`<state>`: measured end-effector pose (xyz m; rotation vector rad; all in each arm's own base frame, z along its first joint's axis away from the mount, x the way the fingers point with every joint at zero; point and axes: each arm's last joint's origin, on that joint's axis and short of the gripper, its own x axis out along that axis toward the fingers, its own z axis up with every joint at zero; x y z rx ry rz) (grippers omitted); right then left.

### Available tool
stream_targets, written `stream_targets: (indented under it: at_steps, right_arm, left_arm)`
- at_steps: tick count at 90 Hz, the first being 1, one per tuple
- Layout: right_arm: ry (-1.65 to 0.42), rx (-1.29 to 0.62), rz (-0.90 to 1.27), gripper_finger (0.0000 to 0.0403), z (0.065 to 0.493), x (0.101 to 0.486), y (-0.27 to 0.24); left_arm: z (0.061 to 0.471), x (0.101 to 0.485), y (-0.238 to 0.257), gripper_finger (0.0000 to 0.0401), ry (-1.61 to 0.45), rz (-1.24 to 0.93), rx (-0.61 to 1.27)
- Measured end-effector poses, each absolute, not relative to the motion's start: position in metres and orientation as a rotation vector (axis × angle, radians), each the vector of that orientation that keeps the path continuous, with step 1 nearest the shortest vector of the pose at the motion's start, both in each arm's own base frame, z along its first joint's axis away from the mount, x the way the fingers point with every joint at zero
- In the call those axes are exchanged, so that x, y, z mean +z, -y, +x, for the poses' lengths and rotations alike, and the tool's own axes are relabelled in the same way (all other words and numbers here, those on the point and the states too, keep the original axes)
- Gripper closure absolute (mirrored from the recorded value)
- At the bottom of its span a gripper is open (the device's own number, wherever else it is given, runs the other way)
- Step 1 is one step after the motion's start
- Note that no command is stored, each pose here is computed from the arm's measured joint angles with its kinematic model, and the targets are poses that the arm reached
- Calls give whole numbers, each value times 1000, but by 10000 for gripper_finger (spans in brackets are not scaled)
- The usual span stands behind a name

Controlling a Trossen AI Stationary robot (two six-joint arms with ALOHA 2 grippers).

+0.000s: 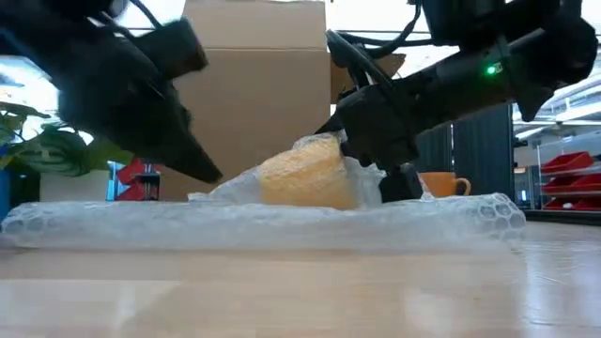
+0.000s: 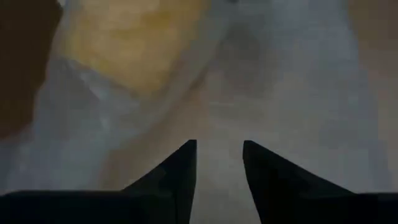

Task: Wrap mug
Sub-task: Wrap the yellow mug with the bubble wrap

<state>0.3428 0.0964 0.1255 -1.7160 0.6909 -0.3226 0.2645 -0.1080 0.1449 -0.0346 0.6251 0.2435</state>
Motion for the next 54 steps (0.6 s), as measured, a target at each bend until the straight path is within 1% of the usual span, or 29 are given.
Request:
stream_targets:
  at_steps: [7,18,29,40,51,54]
  right_arm:
    - [-703,-316,-1738,384,344,125,-93]
    - [-755,-334,-1771,384,345,125,-85]
    - [-782,-357,-1773,385,346,126,-80]
    - [-742,-404,-1745,386,348,132,-80]
    - [-743,-464,-1749,386,349,149,-88]
    - [-726,-467,-1750,387,349,155,-91]
  left_arm:
    - [274,137,99,284,-636,-26,247]
    - [283,112,89,284,-719,-64,209]
    - [292,104,97,284,-695,-179,90]
    - [295,110,117,284,-691,-269,-58]
    - [296,134,146,284,-673,-318,-272]
    - [296,143,152,284,-666,-326,-304]
